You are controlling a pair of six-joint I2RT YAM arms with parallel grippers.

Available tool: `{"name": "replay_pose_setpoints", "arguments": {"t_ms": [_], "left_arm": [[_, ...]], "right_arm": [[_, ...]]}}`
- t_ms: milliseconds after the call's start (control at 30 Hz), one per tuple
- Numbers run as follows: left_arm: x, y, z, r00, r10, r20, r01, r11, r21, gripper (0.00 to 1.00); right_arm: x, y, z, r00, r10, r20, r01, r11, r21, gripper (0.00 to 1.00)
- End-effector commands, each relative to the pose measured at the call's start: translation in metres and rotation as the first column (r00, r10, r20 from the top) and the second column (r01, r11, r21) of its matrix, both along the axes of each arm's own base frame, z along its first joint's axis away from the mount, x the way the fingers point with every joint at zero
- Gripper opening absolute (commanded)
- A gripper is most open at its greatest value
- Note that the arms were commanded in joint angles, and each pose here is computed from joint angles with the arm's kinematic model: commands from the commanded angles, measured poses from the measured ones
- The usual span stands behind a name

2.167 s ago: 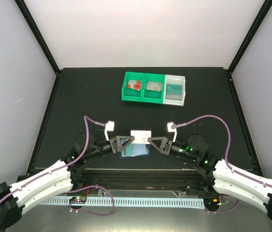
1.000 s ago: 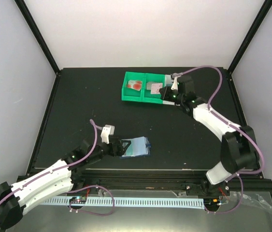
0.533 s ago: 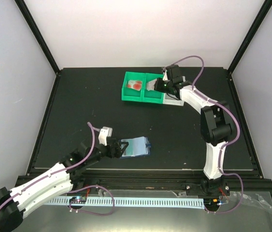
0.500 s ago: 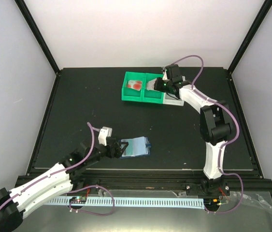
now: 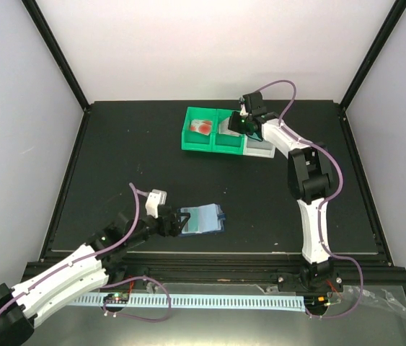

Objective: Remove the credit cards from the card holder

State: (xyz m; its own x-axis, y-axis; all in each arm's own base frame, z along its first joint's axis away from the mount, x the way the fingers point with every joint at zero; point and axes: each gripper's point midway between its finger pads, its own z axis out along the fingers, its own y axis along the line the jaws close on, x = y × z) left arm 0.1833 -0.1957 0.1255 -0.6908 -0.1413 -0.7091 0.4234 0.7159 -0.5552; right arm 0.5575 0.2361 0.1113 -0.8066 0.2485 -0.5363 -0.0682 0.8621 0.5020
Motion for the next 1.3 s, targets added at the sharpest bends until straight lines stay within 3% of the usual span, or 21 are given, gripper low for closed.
{"name": "replay_pose_setpoints", "arguments": {"t_ms": [0,333,700,1267], "left_arm": [[0.004,-0.004,0.022,1.0,-0.005,0.012,0.005,1.0,-0.015,0.99],[0.001,-0.01,0.022,0.999,-0.038,-0.015,0.038,0.999,-0.022,0.99],[0.001,-0.008,0.011,0.998,-0.023,-0.056,0.024,1.0,0.003,0.99],[0.01,0.011,-0.013,0.989,0.093,-0.112,-0.082,0.992,0.1,0.98]], "right_arm": [[0.011,-0.003,-0.002,1.0,-0.013,-0.016,0.014,0.999,0.036,0.06],[0.024,-0.015,-0.015,0.999,-0.038,-0.026,0.039,0.999,0.029,0.08],[0.031,-0.022,0.01,0.999,-0.036,0.021,0.036,0.999,0.022,0.06],[-0.031,-0.02,0.036,0.999,0.037,0.026,-0.037,0.999,0.029,0.13]]}}
